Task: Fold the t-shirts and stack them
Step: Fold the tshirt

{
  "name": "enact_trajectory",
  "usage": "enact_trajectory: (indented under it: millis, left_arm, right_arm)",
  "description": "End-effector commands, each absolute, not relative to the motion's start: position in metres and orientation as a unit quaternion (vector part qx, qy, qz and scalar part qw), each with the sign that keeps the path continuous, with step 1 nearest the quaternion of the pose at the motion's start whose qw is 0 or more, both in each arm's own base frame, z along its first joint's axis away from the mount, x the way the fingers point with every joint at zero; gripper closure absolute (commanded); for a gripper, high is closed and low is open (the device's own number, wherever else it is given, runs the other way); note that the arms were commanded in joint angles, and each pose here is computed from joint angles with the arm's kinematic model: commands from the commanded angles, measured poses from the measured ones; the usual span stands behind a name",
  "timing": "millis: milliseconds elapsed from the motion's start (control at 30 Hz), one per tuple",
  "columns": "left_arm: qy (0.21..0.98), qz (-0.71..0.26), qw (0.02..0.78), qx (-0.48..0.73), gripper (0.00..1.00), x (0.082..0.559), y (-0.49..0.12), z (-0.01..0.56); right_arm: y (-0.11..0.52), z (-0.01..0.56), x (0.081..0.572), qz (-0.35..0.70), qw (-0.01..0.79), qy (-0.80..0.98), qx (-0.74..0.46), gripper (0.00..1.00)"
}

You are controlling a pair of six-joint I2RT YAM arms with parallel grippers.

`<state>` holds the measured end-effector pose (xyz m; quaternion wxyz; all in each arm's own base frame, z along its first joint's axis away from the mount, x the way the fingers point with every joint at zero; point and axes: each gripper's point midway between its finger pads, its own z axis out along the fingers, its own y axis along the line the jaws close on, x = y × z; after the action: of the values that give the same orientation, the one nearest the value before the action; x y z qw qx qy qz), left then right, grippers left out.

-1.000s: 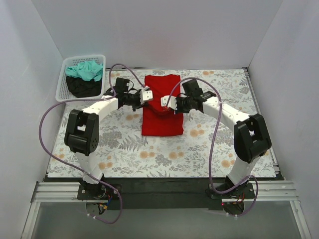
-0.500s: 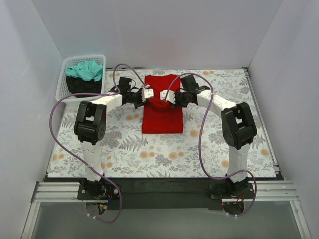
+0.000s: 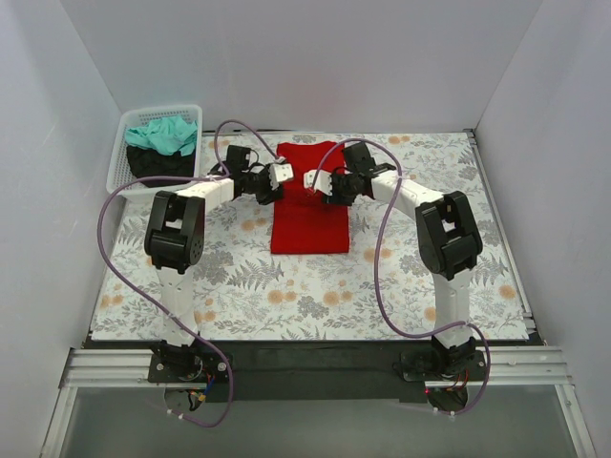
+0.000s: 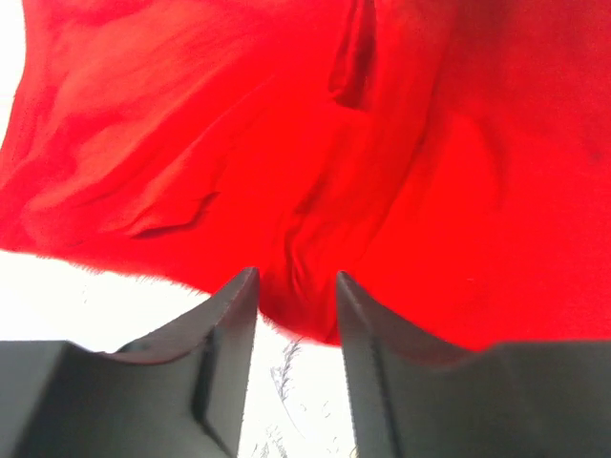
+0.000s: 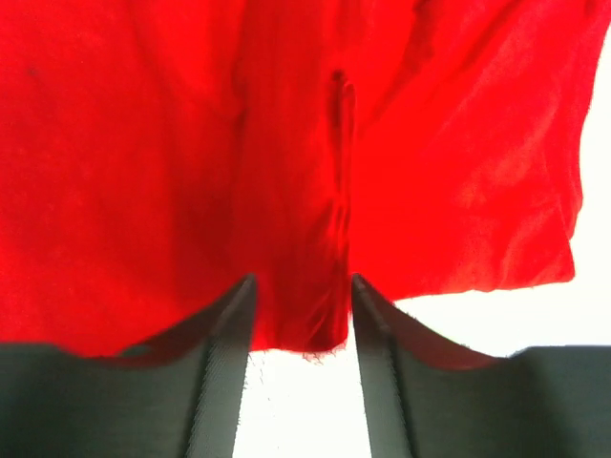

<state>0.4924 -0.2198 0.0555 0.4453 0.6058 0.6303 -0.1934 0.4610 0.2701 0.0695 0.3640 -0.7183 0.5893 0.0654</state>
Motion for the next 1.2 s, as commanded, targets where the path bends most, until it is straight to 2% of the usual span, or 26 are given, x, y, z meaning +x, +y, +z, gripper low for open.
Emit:
enact_trajectory:
  millis: [0, 133, 167, 200, 267, 333, 367, 500, 600, 733, 1167]
  left_arm:
    - [0.647, -0.165, 0.487, 0.563, 0.6, 0.525, -0.205, 0.098]
    - [0.709, -0.195, 0.486, 0.472, 0.59, 0.524, -0.171, 0.12]
    - [0.703, -0.198, 0.496, 0.47, 0.58, 0.516, -0.169, 0.14]
    - [0.713, -0.218, 0.475, 0.468, 0.58, 0.494, -0.168, 0.123]
    - [0.691, -0.224, 0.487, 0.484, 0.57, 0.466, -0.17, 0.145]
    - [0.687, -0.251, 0.467, 0.497, 0.57, 0.427, -0.178, 0.13]
    - [0.674, -0.244, 0.474, 0.512, 0.57, 0.416, -0.181, 0.138]
    - [0.672, -0.262, 0.442, 0.533, 0.58, 0.373, -0.194, 0.113]
    - [0.672, -0.271, 0.414, 0.55, 0.58, 0.346, -0.203, 0.091]
    - [0.676, -0.269, 0.386, 0.568, 0.58, 0.328, -0.211, 0.064]
    - [0.676, -0.267, 0.345, 0.594, 0.58, 0.323, -0.217, 0.027]
  right_arm:
    - [0.261, 0.117, 0.487, 0.025, 0.413, 0.587, -0.696, 0.47]
    - [0.242, 0.148, 0.485, 0.001, 0.42, 0.602, -0.679, 0.43]
    - [0.24, 0.161, 0.48, 0.001, 0.424, 0.606, -0.673, 0.43]
    - [0.238, 0.164, 0.474, 0.008, 0.42, 0.611, -0.671, 0.43]
    - [0.236, 0.164, 0.446, 0.047, 0.396, 0.623, -0.674, 0.43]
    - [0.239, 0.156, 0.422, 0.079, 0.374, 0.625, -0.68, 0.46]
    - [0.238, 0.146, 0.401, 0.093, 0.352, 0.628, -0.688, 0.5]
    - [0.247, 0.114, 0.341, 0.138, 0.298, 0.624, -0.709, 0.6]
    - [0.259, 0.091, 0.305, 0.155, 0.263, 0.617, -0.726, 0.61]
    - [0.268, 0.069, 0.303, 0.157, 0.253, 0.632, -0.716, 0.6]
    - [0.248, 0.011, 0.297, 0.132, 0.192, 0.634, -0.737, 0.6]
